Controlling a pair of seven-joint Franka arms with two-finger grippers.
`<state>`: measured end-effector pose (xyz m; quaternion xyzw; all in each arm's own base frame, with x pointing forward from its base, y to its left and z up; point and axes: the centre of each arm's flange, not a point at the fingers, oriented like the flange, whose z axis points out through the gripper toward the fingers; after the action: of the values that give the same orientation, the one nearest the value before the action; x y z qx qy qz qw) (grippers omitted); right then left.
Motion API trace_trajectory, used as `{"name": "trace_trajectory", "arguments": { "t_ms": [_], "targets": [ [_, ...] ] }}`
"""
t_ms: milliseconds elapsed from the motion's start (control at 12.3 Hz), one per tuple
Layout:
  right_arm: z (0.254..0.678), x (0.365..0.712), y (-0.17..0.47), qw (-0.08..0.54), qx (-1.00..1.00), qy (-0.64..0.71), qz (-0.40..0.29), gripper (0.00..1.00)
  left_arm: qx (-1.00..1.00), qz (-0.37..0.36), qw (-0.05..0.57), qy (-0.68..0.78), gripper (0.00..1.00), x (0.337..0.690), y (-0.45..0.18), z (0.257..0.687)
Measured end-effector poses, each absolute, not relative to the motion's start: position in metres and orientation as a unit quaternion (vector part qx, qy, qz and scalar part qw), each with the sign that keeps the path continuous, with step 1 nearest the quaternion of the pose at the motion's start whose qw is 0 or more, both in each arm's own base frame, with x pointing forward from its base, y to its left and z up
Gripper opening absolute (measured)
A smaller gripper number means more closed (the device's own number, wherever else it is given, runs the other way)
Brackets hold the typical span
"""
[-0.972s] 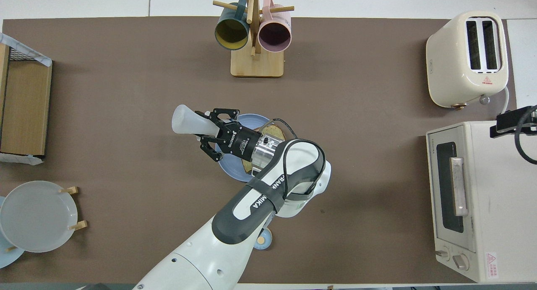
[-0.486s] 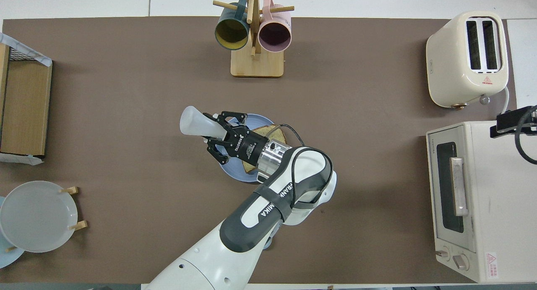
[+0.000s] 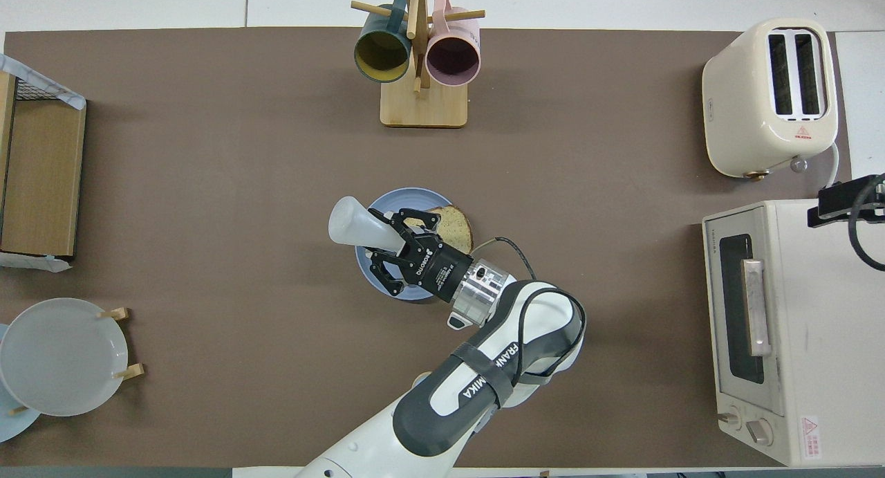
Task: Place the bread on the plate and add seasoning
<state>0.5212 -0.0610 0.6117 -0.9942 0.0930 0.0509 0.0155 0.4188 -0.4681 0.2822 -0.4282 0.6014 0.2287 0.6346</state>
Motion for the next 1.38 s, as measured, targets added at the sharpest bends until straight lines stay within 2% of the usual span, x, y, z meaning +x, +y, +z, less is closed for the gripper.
{"name": "trace_trajectory", "arguments": {
  "t_ms": [243, 405, 810, 891, 1053, 1215, 1377],
  "targets": [
    [0.612, 0.521, -0.061, 0.015, -0.994, 0.093, 0.051, 1.0, -0.443, 0.255, 0.623, 0.592, 0.46, 0.453, -0.43, 0.272],
    [0.612, 0.521, -0.061, 0.015, -0.994, 0.093, 0.051, 1.0, -0.449, 0.261, 0.619, 0.589, 0.46, 0.463, -0.419, 0.271],
    [0.612, 0.521, -0.061, 0.015, -0.994, 0.093, 0.051, 1.0, -0.462, 0.242, 0.602, 0.605, 0.46, 0.434, -0.449, 0.276],
    [0.612, 0.521, -0.061, 0.015, -0.994, 0.093, 0.051, 1.0, -0.492, 0.229, 0.585, 0.603, 0.46, 0.43, -0.456, 0.289],
    [0.612, 0.521, -0.061, 0.015, -0.994, 0.093, 0.051, 1.0, -0.58, 0.179, 0.535, 0.588, 0.46, 0.432, -0.458, 0.344],
    [0.612, 0.521, -0.061, 0.015, -0.994, 0.093, 0.051, 1.0, -0.687, 0.122, 0.453, 0.555, 0.46, 0.446, -0.438, 0.406],
    [0.612, 0.521, -0.061, 0.015, -0.994, 0.093, 0.051, 1.0, -0.786, 0.06, 0.342, 0.511, 0.46, 0.482, -0.391, 0.471]
  ]
}}
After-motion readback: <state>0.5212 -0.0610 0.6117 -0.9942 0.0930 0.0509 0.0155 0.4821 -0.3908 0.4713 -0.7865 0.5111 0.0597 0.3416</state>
